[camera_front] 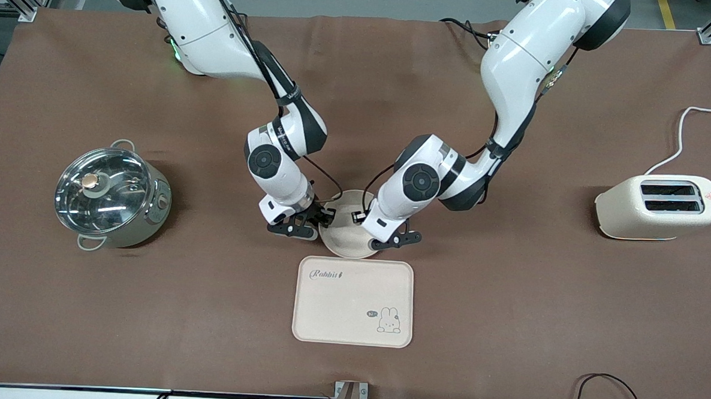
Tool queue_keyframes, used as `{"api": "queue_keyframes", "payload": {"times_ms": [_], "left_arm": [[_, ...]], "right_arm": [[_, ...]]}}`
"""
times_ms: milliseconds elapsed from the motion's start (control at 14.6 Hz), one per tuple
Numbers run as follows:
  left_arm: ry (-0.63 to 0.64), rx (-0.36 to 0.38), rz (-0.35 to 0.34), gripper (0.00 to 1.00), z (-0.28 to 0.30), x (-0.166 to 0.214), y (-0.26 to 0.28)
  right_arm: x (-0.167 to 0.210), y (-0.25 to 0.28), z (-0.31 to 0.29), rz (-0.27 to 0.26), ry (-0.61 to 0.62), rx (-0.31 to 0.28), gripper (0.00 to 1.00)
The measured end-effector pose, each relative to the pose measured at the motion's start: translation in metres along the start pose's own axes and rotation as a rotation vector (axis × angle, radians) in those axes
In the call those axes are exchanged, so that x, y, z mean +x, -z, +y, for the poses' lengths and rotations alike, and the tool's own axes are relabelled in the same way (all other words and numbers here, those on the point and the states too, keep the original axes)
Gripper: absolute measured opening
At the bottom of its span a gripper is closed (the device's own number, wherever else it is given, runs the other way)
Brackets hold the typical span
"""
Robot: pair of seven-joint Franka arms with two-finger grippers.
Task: Place bun in plate and plate on tray
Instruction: 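Lower the bun onto the plate and open the left gripper, then slide the plate onto the tray with the right gripper while the left gripper withdraws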
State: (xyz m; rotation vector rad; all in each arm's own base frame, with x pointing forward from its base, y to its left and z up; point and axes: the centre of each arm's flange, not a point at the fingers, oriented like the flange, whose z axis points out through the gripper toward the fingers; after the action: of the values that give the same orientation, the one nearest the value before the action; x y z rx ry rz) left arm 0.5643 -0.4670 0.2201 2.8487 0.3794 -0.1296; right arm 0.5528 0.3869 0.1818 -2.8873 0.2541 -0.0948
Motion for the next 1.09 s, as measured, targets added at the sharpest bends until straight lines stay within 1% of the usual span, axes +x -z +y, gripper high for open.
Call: {"api": "queue_keyframes", "payload": {"times_ms": [68, 137, 205, 342, 410, 479, 547, 684, 821, 957, 1094], "left_arm": [[0.006, -0.007, 0.004, 0.63, 0.002, -0.003, -0.004], [0.011, -0.012, 0.007, 0.71, 0.004, -0.005, -0.006], [0.012, -0.017, 0.01, 0.8, 0.006, -0.005, -0.005], [0.015, -0.029, 0.023, 0.99, 0.009, 0.001, 0.005], [0.007, -0.023, 0.03, 1.0, 0.008, 0.005, 0.011], [-0.021, -0.002, 0.04, 1.0, 0.006, 0.01, 0.019], [-0.055, 0.025, 0.053, 1.0, 0.001, 0.018, 0.031], [-0.141, 0.075, 0.064, 1.0, -0.019, 0.044, 0.068], [-0.227, 0.109, 0.061, 1.0, -0.052, 0.077, 0.114], [-0.303, 0.134, 0.062, 1.0, -0.096, 0.114, 0.163], [-0.364, 0.144, 0.09, 1.0, -0.146, 0.147, 0.225]], "right_arm": [[0.001, 0.0, 0.0, 0.003, 0.0, 0.002, 0.22], [0.001, 0.001, 0.0, 0.006, 0.0, 0.003, 0.16], [0.001, 0.002, -0.002, 0.01, 0.001, 0.007, 0.12], [0.002, 0.003, -0.002, 0.013, 0.001, 0.009, 0.11], [0.002, 0.003, -0.002, 0.014, 0.001, 0.01, 0.11], [0.003, 0.006, -0.004, 0.017, 0.001, 0.015, 0.07], [0.004, 0.008, -0.006, 0.022, 0.001, 0.019, 0.07], [0.007, 0.012, -0.007, 0.027, 0.0, 0.025, 0.06], [0.011, 0.019, -0.012, 0.04, -0.016, 0.038, 0.06], [0.023, 0.037, -0.025, 0.066, -0.048, 0.067, 0.06], [0.041, 0.061, -0.04, 0.1, -0.064, 0.104, 0.06]]}}
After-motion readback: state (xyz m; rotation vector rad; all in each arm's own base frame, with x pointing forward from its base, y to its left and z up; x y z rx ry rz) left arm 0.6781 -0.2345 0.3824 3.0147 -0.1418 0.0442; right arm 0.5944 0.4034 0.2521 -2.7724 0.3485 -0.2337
